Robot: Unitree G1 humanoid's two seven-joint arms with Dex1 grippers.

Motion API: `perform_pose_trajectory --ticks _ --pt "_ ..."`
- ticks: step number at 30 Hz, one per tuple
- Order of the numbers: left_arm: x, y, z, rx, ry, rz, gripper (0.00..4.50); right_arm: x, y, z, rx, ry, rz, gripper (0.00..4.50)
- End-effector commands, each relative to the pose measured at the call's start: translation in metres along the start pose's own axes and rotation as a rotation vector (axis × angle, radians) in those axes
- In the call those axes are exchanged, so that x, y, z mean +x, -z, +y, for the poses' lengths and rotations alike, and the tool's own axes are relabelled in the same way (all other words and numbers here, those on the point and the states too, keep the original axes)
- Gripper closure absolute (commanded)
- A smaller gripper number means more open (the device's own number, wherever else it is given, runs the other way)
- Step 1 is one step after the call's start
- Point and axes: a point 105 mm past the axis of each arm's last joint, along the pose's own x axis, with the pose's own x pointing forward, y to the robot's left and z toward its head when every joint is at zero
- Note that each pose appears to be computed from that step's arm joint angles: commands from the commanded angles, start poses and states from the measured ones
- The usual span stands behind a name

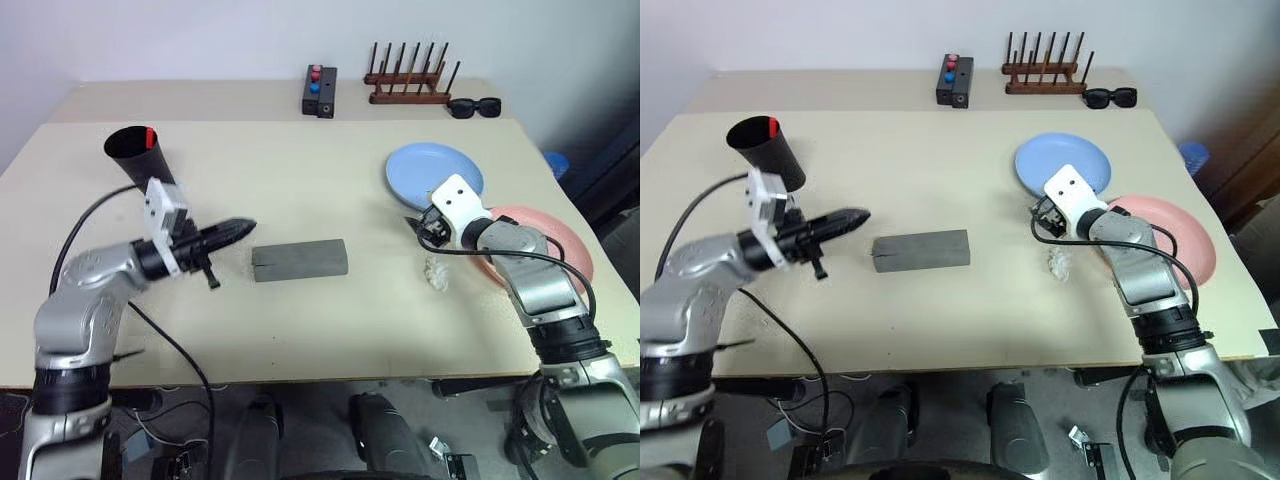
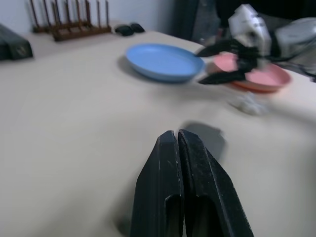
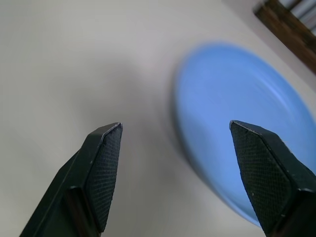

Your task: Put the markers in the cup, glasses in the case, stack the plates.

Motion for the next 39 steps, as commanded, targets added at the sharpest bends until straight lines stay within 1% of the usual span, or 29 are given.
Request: perform_pose_trajectory --ticks 1,3,7,9,11,12,14,15,16,19,22,25,29,31,33,36,39 --pt "0.001 -0.011 -0.028 0.081 0.075 -0.017 4.45 0.009 -0.009 -0.010 -0.105 0.030 -0.025 0.97" --pt "0.004 -0.005 -0.038 0.087 0.086 0.006 4.45 0.017 -0.005 -0.014 -0.145 0.034 -0.002 0.97" --pt "0.010 -0.007 -0.048 0.061 0.078 -0.037 4.45 0.029 0.003 -0.021 -0.170 0.057 0.046 0.97" --pt "0.011 -0.007 -0.051 0.049 0.071 -0.051 4.50 0.032 0.008 -0.024 -0.175 0.068 0.065 1.51" --pt "0.012 -0.006 -0.052 0.044 0.068 -0.053 4.50 0.034 0.010 -0.025 -0.176 0.070 0.072 2.25" --pt "0.012 -0.004 -0.053 0.041 0.069 -0.050 4.50 0.034 0.010 -0.025 -0.175 0.070 0.071 2.87" --pt "0.012 -0.001 -0.054 0.038 0.070 -0.043 4.50 0.034 0.010 -0.025 -0.173 0.068 0.068 3.71" --pt "0.012 0.000 -0.054 0.035 0.070 -0.042 4.50 0.034 0.010 -0.025 -0.174 0.068 0.066 4.32" --pt "0.013 0.001 -0.054 0.034 0.070 -0.041 4.50 0.034 0.010 -0.025 -0.175 0.069 0.064 4.45" --pt "0.013 0.001 -0.054 0.032 0.066 -0.048 4.50 0.031 0.009 -0.025 -0.190 0.073 0.048 4.45" --pt "0.008 -0.001 -0.040 0.050 0.009 -0.054 4.50 0.017 -0.005 -0.029 -0.266 0.078 -0.022 4.45" --pt "0.004 -0.007 -0.029 0.048 -0.032 -0.079 4.50 -0.006 -0.015 -0.041 -0.319 0.090 -0.054 4.45" --pt "0.006 -0.006 -0.030 0.047 -0.008 -0.076 4.50 -0.047 -0.022 -0.056 -0.293 0.064 -0.060 4.45" --pt "0.010 -0.003 -0.035 0.037 0.036 -0.069 4.50 -0.075 -0.016 -0.066 -0.287 0.041 -0.022 4.45" --pt "0.015 0.000 -0.038 0.024 0.070 -0.072 4.50 -0.102 -0.003 -0.067 -0.280 -0.015 0.048 4.45" --pt "0.020 0.003 -0.036 0.013 0.095 -0.071 4.50 -0.127 0.016 -0.062 -0.260 -0.073 0.138 4.45" --pt "0.028 0.008 -0.037 0.015 0.146 -0.057 4.50 -0.147 0.041 -0.048 -0.221 -0.143 0.231 4.45"
